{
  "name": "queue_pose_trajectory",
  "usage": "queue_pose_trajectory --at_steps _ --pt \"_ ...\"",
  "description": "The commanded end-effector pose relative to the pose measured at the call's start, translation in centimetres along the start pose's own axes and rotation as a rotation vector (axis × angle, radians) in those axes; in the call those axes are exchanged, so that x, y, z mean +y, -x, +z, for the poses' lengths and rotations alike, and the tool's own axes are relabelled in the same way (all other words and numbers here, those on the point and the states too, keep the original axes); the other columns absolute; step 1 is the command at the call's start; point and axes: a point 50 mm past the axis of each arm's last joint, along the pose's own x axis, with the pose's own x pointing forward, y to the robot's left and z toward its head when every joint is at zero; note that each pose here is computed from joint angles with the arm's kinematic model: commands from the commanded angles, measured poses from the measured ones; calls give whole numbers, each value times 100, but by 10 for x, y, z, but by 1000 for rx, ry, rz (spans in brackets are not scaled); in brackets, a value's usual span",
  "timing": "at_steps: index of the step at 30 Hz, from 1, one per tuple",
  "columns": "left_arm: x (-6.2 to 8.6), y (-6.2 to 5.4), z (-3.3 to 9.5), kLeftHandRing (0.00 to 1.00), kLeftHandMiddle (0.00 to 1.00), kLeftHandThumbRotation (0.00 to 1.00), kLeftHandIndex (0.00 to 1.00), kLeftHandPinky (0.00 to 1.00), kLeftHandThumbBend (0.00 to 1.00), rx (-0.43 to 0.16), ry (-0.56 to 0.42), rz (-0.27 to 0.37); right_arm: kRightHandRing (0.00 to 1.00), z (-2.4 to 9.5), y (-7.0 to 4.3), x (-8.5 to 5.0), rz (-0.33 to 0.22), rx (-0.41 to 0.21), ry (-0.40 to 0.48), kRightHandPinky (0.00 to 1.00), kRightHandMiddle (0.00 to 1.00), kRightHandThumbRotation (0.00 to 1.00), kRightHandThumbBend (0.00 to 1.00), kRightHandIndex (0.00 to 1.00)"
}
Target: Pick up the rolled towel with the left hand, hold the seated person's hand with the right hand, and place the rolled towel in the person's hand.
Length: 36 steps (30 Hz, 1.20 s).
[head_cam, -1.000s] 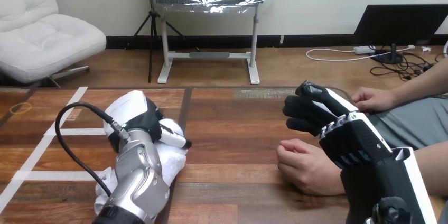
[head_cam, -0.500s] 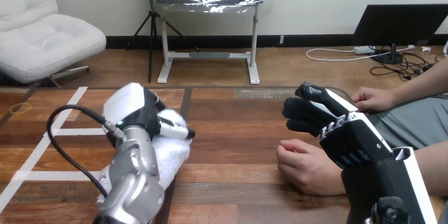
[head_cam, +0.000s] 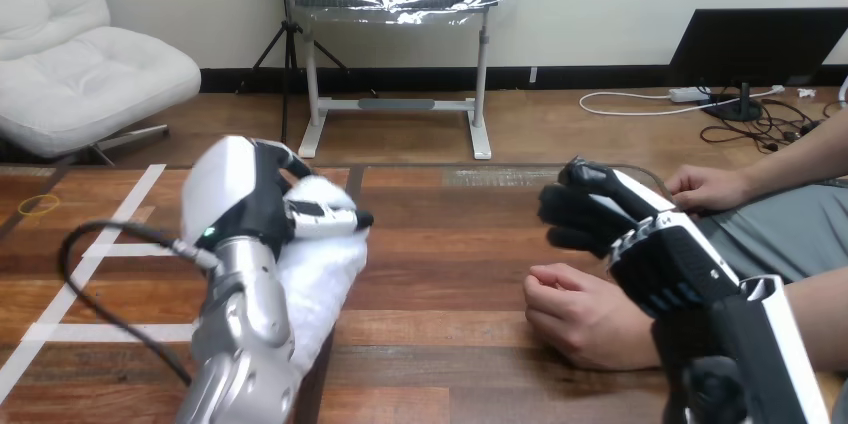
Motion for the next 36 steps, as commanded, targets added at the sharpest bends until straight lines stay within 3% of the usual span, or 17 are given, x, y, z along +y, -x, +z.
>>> queue_pose_trajectory --at_steps 1,7,14,24,29,36 --pt "40 8 37 19 28 0 42 12 70 -201 158 213 82 0 -18 -11 9 -59 78 80 82 96 85 85" --pt "51 17 41 22 32 0 43 14 68 -267 211 279 83 -5 -24 -19 3 -37 141 83 84 95 89 86" --pt "65 28 45 26 36 0 43 18 66 -350 301 348 85 -13 -31 -29 33 -2 234 85 85 94 93 87" --pt "81 38 49 31 39 0 44 23 67 -486 366 439 88 -23 -43 -49 74 25 407 87 89 86 89 90" --pt "87 42 50 31 38 0 43 23 68 -555 423 458 87 -26 -51 -62 98 39 497 83 90 80 89 90" --pt "90 45 48 32 38 0 42 25 65 -613 491 451 84 -27 -61 -76 111 59 554 76 88 70 91 89"
